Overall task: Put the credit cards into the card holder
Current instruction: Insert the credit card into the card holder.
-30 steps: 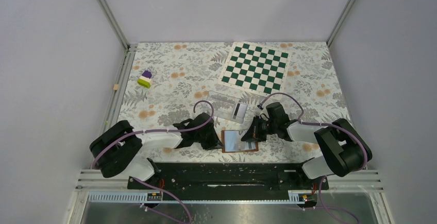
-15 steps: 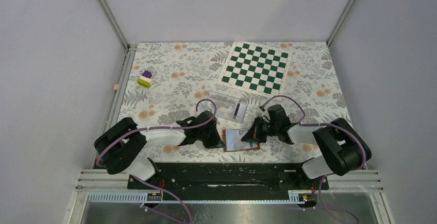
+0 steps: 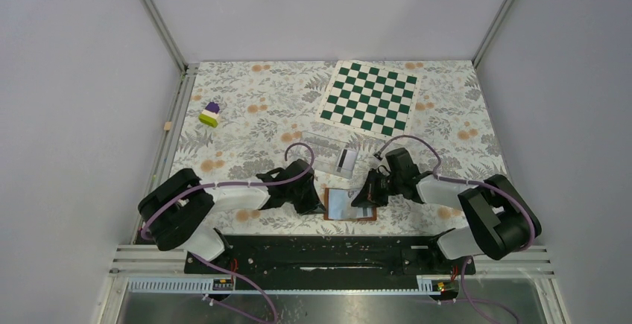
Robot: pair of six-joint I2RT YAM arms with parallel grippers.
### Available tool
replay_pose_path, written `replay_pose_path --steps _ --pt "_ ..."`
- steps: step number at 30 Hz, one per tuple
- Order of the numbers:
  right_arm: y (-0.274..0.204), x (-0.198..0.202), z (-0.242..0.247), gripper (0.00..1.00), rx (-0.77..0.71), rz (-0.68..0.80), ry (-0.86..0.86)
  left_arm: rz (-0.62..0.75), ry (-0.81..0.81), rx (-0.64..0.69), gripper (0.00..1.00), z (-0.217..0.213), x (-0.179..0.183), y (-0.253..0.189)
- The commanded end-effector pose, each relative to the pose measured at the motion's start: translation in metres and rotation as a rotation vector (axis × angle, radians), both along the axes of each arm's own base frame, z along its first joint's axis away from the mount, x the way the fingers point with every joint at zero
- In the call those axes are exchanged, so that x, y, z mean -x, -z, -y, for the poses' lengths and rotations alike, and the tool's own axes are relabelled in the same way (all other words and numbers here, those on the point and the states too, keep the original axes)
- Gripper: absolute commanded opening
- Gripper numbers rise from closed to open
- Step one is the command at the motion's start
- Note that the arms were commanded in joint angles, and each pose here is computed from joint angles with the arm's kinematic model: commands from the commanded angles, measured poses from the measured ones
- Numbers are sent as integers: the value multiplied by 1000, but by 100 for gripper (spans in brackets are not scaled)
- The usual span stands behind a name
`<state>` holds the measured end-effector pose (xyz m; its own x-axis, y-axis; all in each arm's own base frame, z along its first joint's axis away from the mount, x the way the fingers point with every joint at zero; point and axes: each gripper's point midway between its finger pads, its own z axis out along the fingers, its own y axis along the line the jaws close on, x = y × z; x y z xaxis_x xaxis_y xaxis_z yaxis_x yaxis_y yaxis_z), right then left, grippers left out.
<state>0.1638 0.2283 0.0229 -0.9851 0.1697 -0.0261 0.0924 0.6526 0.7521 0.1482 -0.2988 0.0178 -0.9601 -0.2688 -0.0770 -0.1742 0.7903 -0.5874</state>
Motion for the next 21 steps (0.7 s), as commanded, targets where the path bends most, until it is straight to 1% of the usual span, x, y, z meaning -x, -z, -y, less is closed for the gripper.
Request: replay_pose_path --steps 1,6,7,11,14,16,18,21 --pt "17 26 10 0 76 -100 -112 4 13 -24 0 3 -4 6" --pt "19 28 5 0 55 -155 -183 16 35 -27 0 6 -6 0" --pt "21 30 7 0 66 -176 -191 18 37 -27 0 6 -7 -1" --pt "21 21 12 1 124 -156 -210 23 32 -30 0 4 -13 -3" --pt "18 16 17 7 176 -129 -239 23 32 -31 0 1 -16 -3" --pt "17 13 20 14 208 -119 -263 23 34 -31 0 1 -19 -3" --pt "17 10 21 20 221 -108 -273 20 37 -31 0 2 -21 -1" --pt "16 5 22 26 233 -86 -268 18 47 -28 0 5 -24 -1"
